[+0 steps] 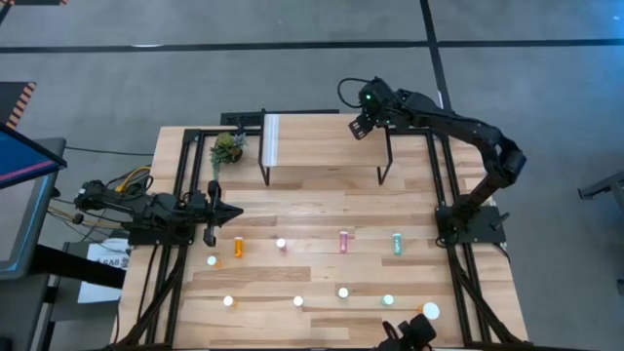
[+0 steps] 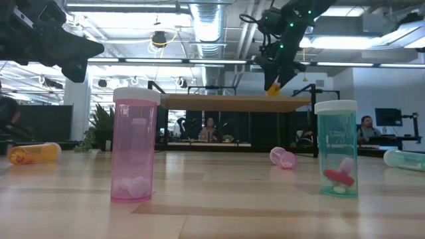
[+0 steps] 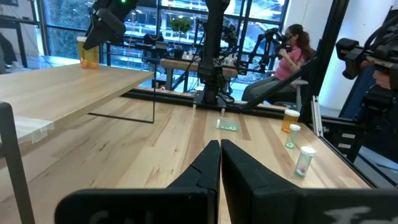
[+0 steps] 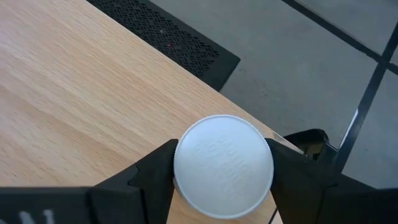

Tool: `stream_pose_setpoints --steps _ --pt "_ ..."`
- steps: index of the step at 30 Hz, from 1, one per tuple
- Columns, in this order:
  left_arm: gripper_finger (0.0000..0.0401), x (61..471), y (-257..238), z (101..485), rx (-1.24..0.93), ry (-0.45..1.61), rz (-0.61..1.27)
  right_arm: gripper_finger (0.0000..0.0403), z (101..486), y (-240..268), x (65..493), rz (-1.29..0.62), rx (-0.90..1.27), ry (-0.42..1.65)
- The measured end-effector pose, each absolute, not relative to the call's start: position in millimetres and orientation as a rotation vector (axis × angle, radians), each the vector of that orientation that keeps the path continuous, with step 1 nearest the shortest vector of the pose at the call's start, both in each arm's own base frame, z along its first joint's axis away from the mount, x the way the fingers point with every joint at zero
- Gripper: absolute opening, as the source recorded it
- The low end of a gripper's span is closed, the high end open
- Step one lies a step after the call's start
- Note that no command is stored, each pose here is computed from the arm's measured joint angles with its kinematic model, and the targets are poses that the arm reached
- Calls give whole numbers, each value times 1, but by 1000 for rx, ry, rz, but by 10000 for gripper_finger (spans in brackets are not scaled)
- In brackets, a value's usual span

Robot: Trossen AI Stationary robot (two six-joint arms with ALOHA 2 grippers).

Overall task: Pick and place medicine bottles onto shelf by color
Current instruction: Put the top large orange pill bottle on the shelf

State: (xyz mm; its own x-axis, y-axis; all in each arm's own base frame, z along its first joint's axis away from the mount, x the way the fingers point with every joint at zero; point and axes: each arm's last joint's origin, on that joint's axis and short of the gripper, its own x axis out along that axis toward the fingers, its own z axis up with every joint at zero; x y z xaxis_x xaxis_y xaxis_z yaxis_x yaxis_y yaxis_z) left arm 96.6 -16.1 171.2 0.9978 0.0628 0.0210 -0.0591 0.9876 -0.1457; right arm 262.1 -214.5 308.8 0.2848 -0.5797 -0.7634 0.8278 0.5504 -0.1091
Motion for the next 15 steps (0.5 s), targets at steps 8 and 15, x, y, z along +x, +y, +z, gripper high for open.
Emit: stream_pose_setpoints --steps 8,15 --pt "0 97 -16 171 -145 -26 61 252 310 -212 263 -956 332 854" --pt "0 97 -16 171 -145 -26 61 251 310 -212 263 -936 341 856"
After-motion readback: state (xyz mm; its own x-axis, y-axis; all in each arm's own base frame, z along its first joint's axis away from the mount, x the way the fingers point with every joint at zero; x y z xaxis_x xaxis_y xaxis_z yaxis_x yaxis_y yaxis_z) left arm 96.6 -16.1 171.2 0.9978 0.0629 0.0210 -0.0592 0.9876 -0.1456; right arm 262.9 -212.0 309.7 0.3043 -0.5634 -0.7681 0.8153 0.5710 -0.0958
